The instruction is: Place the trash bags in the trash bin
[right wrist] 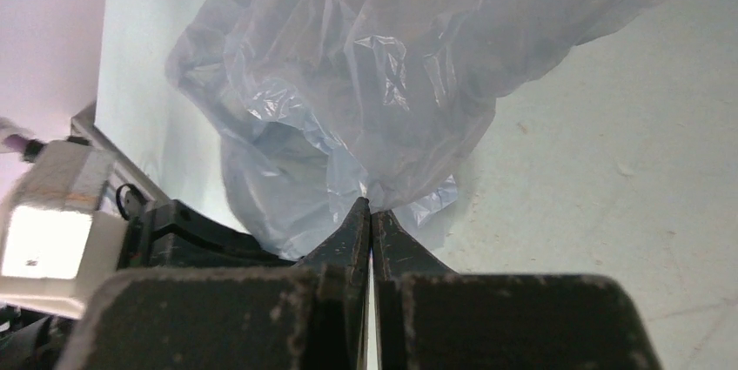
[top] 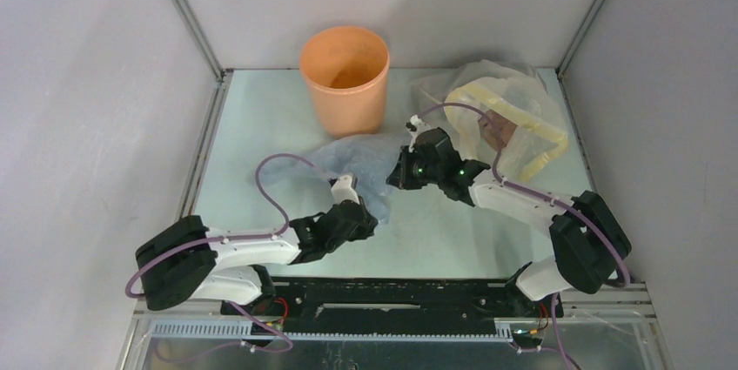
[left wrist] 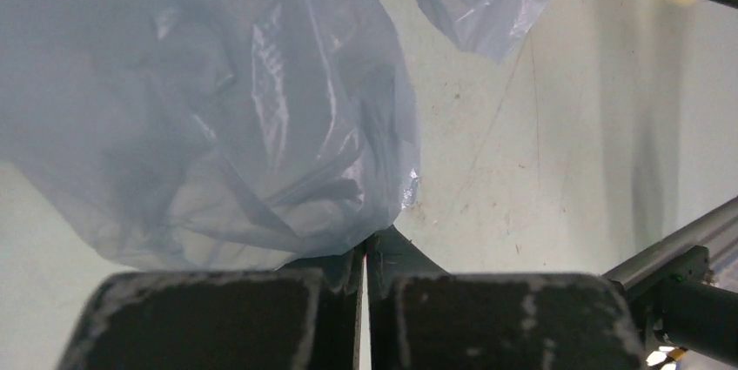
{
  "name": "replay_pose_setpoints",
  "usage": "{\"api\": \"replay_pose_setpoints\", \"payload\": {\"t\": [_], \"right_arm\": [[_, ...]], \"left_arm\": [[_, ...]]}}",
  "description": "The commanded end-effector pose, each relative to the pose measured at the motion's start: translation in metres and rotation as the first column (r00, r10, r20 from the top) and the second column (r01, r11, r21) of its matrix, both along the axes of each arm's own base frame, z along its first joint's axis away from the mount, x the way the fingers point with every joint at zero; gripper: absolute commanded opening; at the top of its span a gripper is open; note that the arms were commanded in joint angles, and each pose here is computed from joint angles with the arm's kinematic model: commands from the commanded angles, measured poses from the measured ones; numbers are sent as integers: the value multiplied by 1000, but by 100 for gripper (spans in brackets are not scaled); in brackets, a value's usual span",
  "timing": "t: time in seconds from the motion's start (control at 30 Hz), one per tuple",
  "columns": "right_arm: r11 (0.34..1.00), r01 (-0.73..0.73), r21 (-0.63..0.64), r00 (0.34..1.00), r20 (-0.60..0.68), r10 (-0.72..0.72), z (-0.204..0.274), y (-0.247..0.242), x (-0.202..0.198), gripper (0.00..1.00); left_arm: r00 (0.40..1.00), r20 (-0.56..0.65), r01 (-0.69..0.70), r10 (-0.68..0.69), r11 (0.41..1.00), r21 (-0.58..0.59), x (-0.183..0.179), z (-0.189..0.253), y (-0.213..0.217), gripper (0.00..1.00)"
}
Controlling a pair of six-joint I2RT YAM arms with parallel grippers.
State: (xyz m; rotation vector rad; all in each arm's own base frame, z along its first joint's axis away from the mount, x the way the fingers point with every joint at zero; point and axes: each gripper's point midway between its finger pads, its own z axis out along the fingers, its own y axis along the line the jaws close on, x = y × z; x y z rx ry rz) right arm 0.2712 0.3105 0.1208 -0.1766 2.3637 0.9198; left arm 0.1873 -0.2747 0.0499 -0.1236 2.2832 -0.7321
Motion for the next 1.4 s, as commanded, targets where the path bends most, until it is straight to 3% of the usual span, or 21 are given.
{"api": "replay_pose_setpoints", "payload": {"t": [0.0, 0.2, 0.37, 0.5, 0.73, 0.87, 0.93, 1.07, 1.23, 1.37], "right_arm": [[995, 82, -61, 995, 60, -78, 7, -36, 21, 0], [956, 239, -168, 969, 104, -224, 5, -115, 58, 0], [918, 350, -188, 936, 106, -336, 4, -177, 82, 0], [903, 397, -163, 918, 73, -390, 2, -201, 89, 0], [868, 467, -172, 884, 98, -456, 10, -220, 94, 0], [838, 510, -192, 860, 122, -496, 16, -234, 92, 0], [837, 512, -192, 859, 128, -496, 19, -236, 90, 7], [871, 461, -169, 886, 141, -441, 29, -225, 84, 33], [916, 362, -170, 926, 178, -333, 45, -194, 63, 57], [937, 290, -195, 949, 189, -254, 50, -168, 40, 71]], "left_arm": [[999, 28, 36, -38, 996, 81, 10, 17, 8, 0], [994, -21, 114, -112, 977, 178, 0, 36, 44, 0], [984, -84, 174, -160, 966, 192, -16, 34, 77, 0], [993, -85, 93, -77, 972, 217, -17, 30, 108, 0], [995, -34, -87, 92, 989, 123, -5, 33, 134, 0], [993, -6, -121, 122, 989, 83, -2, 36, 138, 0], [996, -2, -87, 88, 994, 70, -3, 38, 132, 0], [995, 27, 102, -101, 994, -38, -11, 54, 98, 0], [946, 120, 323, -302, 918, -230, -27, 89, 52, 0], [902, 218, 425, -372, 857, -293, -33, 113, 28, 0]]}}
